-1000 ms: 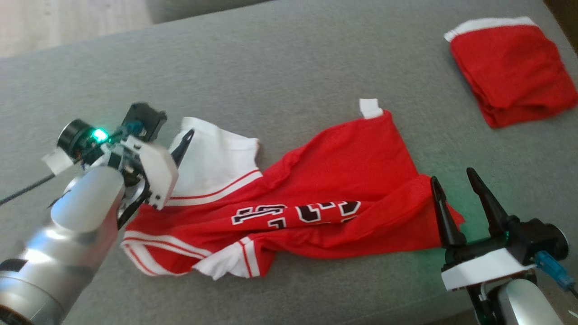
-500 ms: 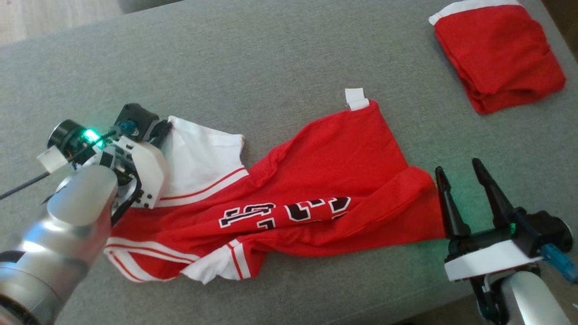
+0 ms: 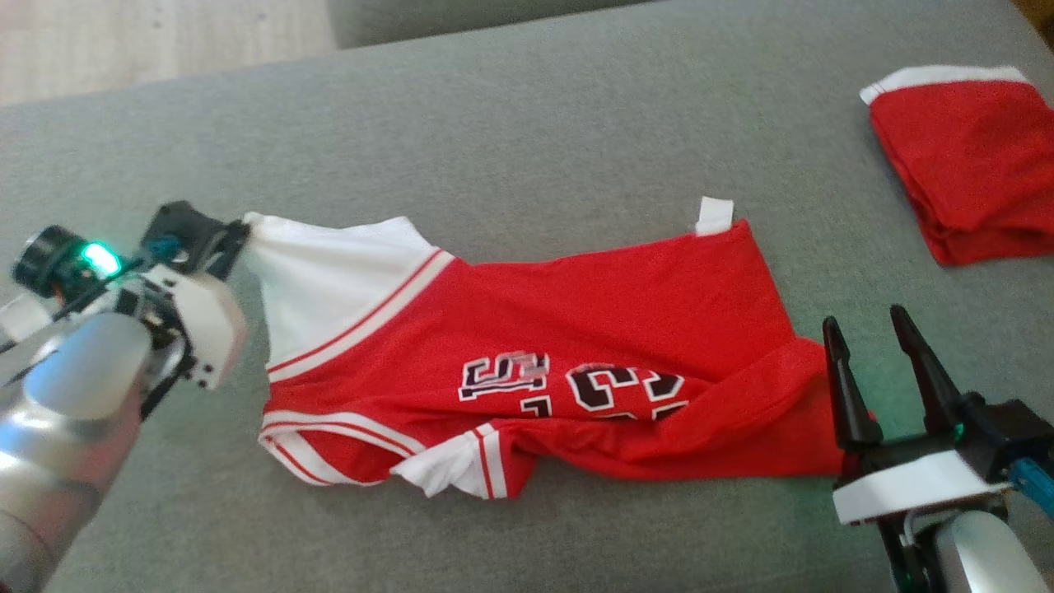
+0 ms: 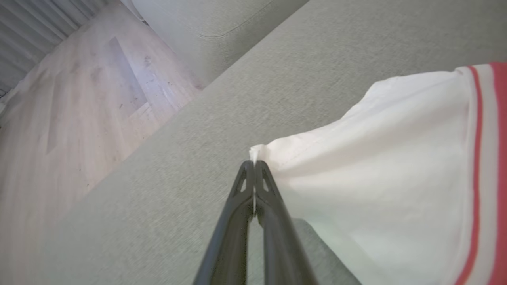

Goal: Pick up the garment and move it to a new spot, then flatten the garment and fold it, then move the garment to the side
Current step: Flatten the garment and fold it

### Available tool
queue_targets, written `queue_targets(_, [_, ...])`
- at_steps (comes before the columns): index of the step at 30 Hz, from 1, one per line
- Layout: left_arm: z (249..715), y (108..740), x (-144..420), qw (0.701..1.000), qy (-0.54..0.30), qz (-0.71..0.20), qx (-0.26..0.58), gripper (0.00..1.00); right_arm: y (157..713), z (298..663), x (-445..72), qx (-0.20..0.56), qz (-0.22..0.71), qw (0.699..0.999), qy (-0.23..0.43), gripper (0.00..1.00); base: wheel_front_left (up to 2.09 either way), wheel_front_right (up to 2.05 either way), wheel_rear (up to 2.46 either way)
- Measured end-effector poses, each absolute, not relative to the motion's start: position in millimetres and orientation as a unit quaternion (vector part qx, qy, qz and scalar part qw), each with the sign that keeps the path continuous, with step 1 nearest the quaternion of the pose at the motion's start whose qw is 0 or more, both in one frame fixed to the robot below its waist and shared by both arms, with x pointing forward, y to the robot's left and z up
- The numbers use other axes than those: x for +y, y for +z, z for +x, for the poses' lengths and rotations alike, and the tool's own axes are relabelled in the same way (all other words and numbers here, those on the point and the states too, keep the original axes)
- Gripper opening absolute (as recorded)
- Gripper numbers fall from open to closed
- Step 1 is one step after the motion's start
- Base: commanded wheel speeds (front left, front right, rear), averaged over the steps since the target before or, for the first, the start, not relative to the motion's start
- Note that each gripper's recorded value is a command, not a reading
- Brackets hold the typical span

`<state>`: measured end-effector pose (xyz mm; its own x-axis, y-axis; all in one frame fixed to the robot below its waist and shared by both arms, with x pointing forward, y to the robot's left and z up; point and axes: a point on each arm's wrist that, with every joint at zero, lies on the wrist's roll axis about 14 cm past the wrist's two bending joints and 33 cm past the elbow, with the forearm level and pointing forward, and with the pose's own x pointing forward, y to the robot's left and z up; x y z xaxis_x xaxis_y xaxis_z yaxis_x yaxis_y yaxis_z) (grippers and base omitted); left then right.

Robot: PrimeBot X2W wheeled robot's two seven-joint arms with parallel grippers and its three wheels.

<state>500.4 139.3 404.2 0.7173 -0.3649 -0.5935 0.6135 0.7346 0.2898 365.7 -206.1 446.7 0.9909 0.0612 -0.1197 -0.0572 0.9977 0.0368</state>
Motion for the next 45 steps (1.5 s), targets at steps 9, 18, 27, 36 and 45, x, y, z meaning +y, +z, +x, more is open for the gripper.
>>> queue_targets(9, [510, 448, 202, 0.918, -0.202, 0.265, 0.213, 0.00, 440, 370, -195, 0.072, 0.005, 0.995, 0.065, 1.00, 0.00, 0.00, 0.00])
queue_targets(18, [521, 452, 216, 0.926, -0.178, 0.270, 0.194, 0.00, 423, 426, -186, 0.106, -0.006, 0.988, 0.112, 1.00, 0.00, 0.00, 0.00])
queue_targets(27, [522, 448, 218, 0.928, -0.173, 0.264, 0.198, 0.00, 402, 480, -162, 0.188, -0.023, 0.968, 0.163, 1.00, 0.00, 0.00, 0.00])
queue_targets(36, [524, 450, 219, 0.929, -0.174, 0.264, 0.193, 0.00, 375, 482, -146, 0.260, -0.056, 0.939, 0.219, 0.93, 0.00, 0.00, 0.00])
queue_targets(45, [518, 447, 226, 0.927, -0.171, 0.268, 0.201, 0.00, 376, 491, -137, 0.260, -0.065, 0.933, 0.242, 0.00, 0.00, 0.00, 0.00])
